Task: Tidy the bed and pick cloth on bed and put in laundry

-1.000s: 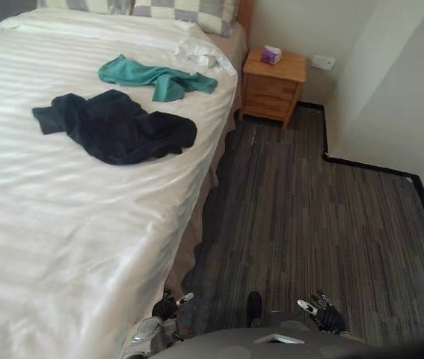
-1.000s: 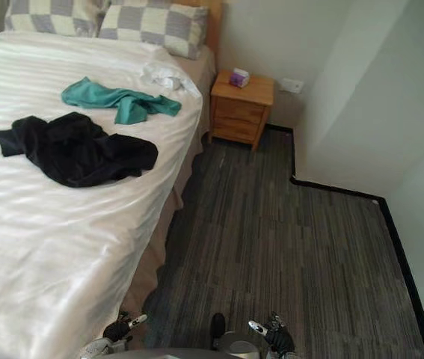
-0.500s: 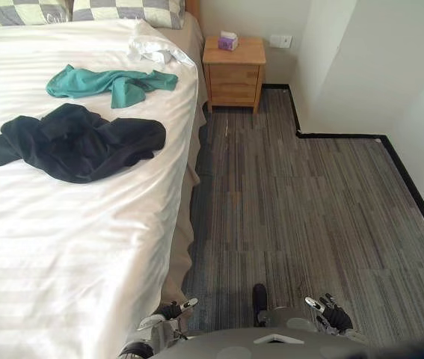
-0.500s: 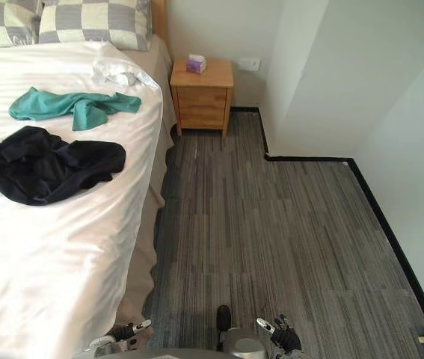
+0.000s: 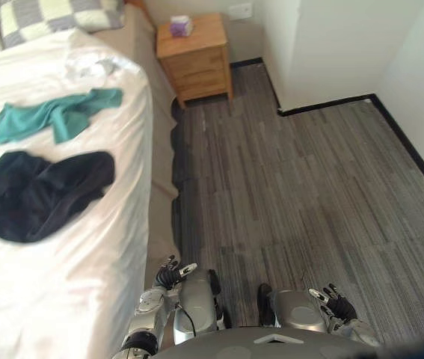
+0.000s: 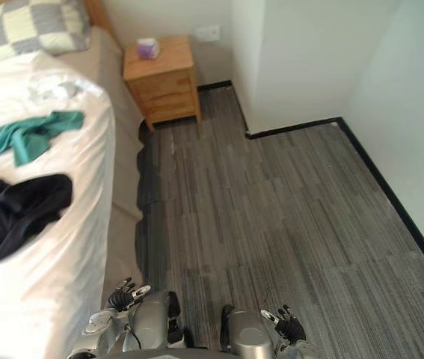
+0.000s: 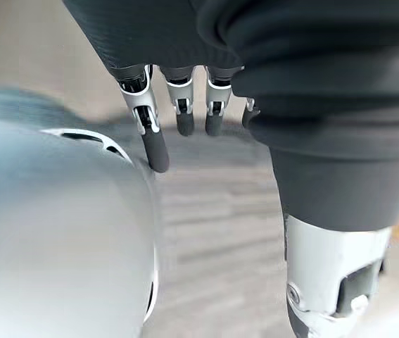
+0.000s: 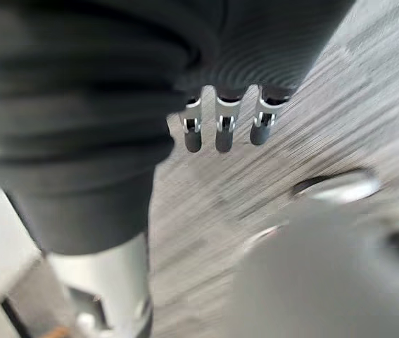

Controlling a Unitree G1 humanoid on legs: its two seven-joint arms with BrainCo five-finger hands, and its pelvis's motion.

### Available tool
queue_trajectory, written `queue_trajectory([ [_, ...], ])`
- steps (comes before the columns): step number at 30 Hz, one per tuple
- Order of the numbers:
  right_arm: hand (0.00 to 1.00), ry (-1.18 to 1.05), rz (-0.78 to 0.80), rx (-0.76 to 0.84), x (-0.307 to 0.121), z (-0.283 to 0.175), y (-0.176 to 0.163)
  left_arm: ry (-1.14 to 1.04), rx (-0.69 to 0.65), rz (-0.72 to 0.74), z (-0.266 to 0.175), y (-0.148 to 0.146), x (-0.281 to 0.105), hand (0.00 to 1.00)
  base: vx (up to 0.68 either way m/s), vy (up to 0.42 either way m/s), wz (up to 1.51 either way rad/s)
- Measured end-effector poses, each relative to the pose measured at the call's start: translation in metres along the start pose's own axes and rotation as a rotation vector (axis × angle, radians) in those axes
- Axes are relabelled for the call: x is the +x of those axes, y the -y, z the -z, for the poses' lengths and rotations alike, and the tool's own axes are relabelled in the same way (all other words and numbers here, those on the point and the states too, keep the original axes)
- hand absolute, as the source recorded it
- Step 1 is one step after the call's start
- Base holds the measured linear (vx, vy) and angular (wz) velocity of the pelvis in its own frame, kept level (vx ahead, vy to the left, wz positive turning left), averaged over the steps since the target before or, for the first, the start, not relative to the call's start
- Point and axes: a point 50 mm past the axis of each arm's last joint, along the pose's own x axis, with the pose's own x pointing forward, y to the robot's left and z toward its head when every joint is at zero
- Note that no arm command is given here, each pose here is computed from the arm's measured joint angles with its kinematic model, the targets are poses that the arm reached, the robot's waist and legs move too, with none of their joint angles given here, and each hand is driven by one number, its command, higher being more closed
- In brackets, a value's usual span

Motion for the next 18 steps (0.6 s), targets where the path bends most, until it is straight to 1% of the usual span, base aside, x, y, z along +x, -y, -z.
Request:
queue_trajectory([
  [4,0.00,-0.007,-0.016,0.009,-0.001,0.003,0.000,-0.015,-0.037,0.006,0.001,0.001,0.000,0.00,0.57,-0.047,-0.40],
  [6,0.00,-0.037,-0.013,-0.004,-0.003,0.011,0.001,-0.047,-0.066,-0.011,0.005,-0.006,0.000,0.00,0.56,0.039,-0.48],
  [8,0.00,-0.055,-0.018,-0.018,-0.004,0.016,-0.001,-0.100,-0.064,-0.020,0.013,-0.009,-0.001,0.00,0.64,0.045,-0.15],
  [9,0.00,-0.069,-0.031,-0.008,-0.003,0.019,-0.005,-0.130,-0.053,-0.032,0.015,-0.015,-0.001,0.00,0.80,0.049,0.15],
  [11,0.00,-0.110,-0.054,0.011,-0.004,0.028,-0.012,-0.149,-0.042,-0.037,0.016,-0.019,-0.001,0.00,0.67,0.036,0.51],
  [13,0.00,-0.117,-0.066,0.011,-0.003,0.028,-0.013,-0.175,-0.023,-0.039,0.019,-0.019,-0.002,0.00,0.64,-0.002,0.93],
  [16,0.00,-0.102,-0.063,-0.014,-0.002,0.021,-0.008,-0.215,0.001,-0.061,0.026,-0.020,-0.003,0.00,0.64,-0.064,0.93],
  [18,0.00,-0.095,-0.054,-0.017,-0.002,0.018,-0.003,-0.246,-0.014,-0.094,0.035,-0.021,-0.006,0.00,0.50,-0.163,1.12],
])
